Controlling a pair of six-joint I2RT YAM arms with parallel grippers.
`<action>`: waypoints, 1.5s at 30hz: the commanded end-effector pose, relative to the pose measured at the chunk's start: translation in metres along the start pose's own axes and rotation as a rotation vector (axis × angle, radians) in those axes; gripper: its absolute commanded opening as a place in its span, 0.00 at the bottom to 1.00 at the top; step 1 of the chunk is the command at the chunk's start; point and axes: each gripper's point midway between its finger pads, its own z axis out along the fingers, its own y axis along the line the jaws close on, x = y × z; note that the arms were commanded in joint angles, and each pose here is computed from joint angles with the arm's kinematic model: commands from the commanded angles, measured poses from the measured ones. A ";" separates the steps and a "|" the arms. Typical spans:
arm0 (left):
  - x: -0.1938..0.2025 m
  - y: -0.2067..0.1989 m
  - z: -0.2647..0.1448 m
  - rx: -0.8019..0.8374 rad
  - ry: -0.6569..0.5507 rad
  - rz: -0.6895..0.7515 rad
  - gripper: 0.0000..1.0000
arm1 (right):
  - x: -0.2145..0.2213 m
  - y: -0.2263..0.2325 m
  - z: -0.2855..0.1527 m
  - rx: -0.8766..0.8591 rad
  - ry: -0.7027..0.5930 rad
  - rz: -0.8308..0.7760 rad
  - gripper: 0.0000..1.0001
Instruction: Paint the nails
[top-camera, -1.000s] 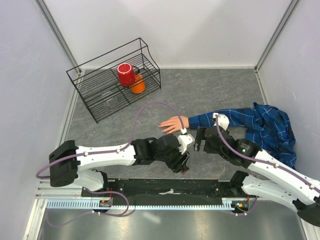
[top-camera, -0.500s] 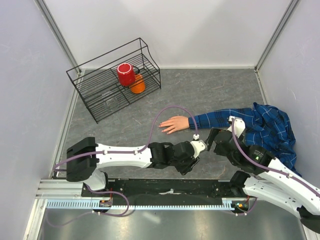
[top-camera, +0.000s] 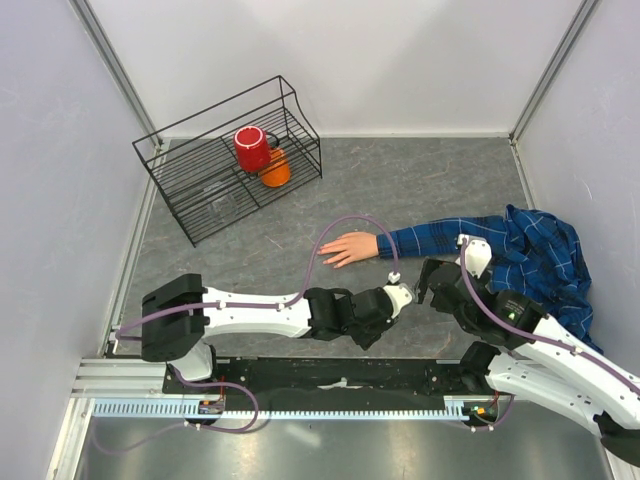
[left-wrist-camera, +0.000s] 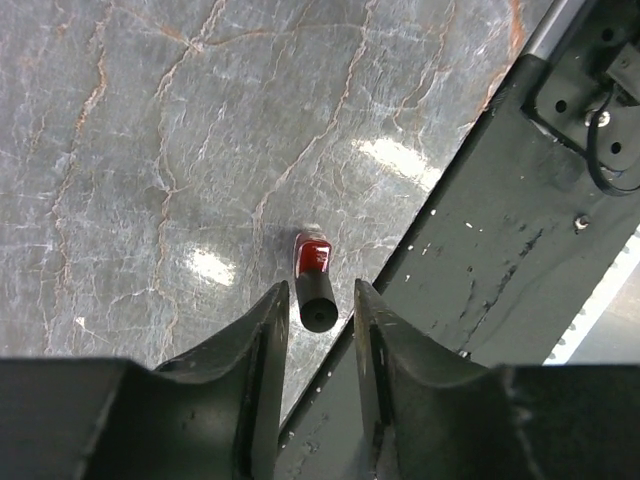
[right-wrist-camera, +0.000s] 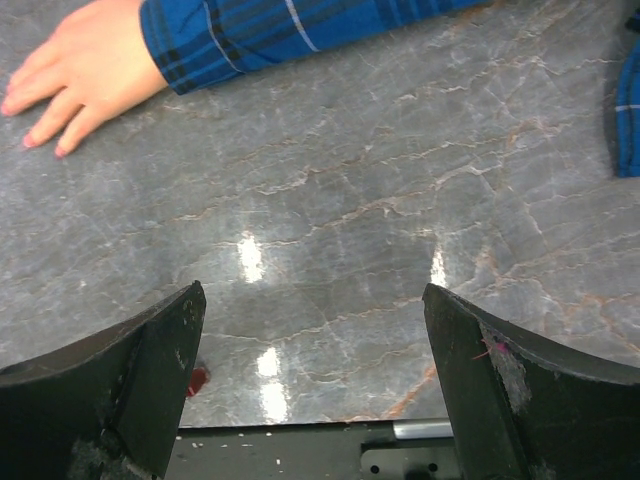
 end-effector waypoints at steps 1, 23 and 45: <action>0.005 0.001 0.009 -0.026 0.026 -0.002 0.36 | -0.009 0.013 -0.002 -0.052 -0.029 0.051 0.98; -0.040 0.031 -0.137 0.297 -0.165 0.005 0.02 | -0.003 0.121 -0.025 -0.606 0.035 -0.259 0.98; -0.061 0.041 -0.209 0.435 -0.294 0.099 0.02 | 0.026 0.216 -0.119 -1.510 -0.031 -0.615 0.62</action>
